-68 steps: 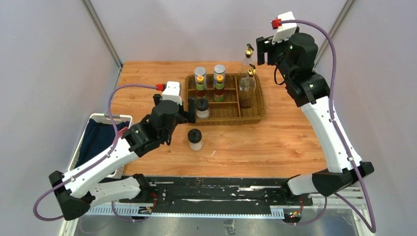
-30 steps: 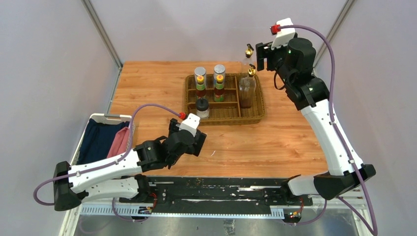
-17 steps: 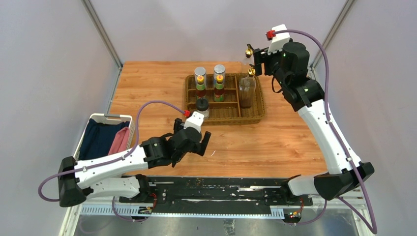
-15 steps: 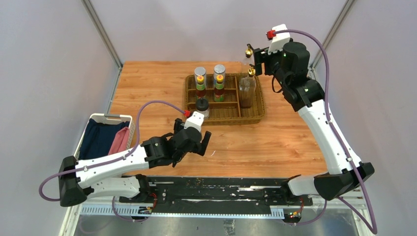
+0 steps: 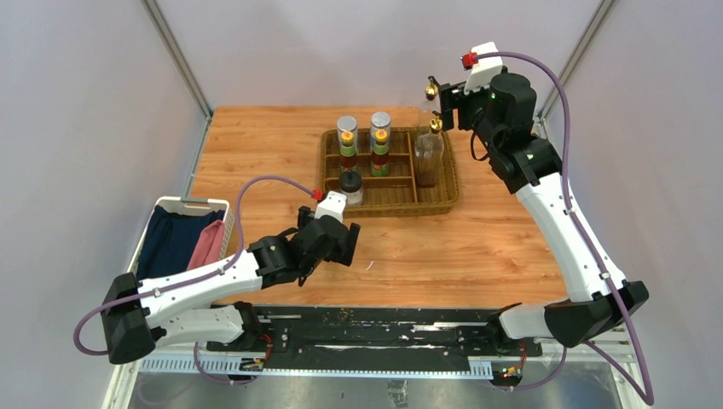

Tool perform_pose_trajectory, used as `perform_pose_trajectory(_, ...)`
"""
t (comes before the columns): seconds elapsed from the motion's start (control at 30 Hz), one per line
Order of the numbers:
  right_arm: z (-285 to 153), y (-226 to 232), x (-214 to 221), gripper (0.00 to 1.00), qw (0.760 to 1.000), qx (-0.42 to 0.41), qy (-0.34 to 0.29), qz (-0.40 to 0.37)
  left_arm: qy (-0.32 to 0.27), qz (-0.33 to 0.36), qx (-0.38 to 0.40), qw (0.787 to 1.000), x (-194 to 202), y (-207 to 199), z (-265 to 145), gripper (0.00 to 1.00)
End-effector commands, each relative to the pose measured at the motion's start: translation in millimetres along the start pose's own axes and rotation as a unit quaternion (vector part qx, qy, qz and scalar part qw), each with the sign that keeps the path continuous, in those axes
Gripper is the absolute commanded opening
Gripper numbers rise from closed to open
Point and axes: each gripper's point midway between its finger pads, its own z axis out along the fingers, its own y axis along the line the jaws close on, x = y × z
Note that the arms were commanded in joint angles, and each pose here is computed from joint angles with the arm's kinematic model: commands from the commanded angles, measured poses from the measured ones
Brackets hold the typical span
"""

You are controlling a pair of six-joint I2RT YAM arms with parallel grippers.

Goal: Organize the condiment bottles
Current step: Pick up the bottle from the center of the board.

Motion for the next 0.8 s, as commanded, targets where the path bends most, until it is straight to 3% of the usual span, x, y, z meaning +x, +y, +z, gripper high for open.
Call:
perform_pose_trajectory(0.0, -4, -1, -4, 0.82, 1.000, 0.001, -0.011, 0.005, -0.003, -0.010, 0.015, 1.000, 2, -6, 9, 1.00)
perform_pose_trajectory(0.77, 12, 3, 10, 0.82, 1.000, -0.001, 0.005, -0.003, 0.015, -0.005, 0.016, 1.000, 12, -4, 31, 1.00)
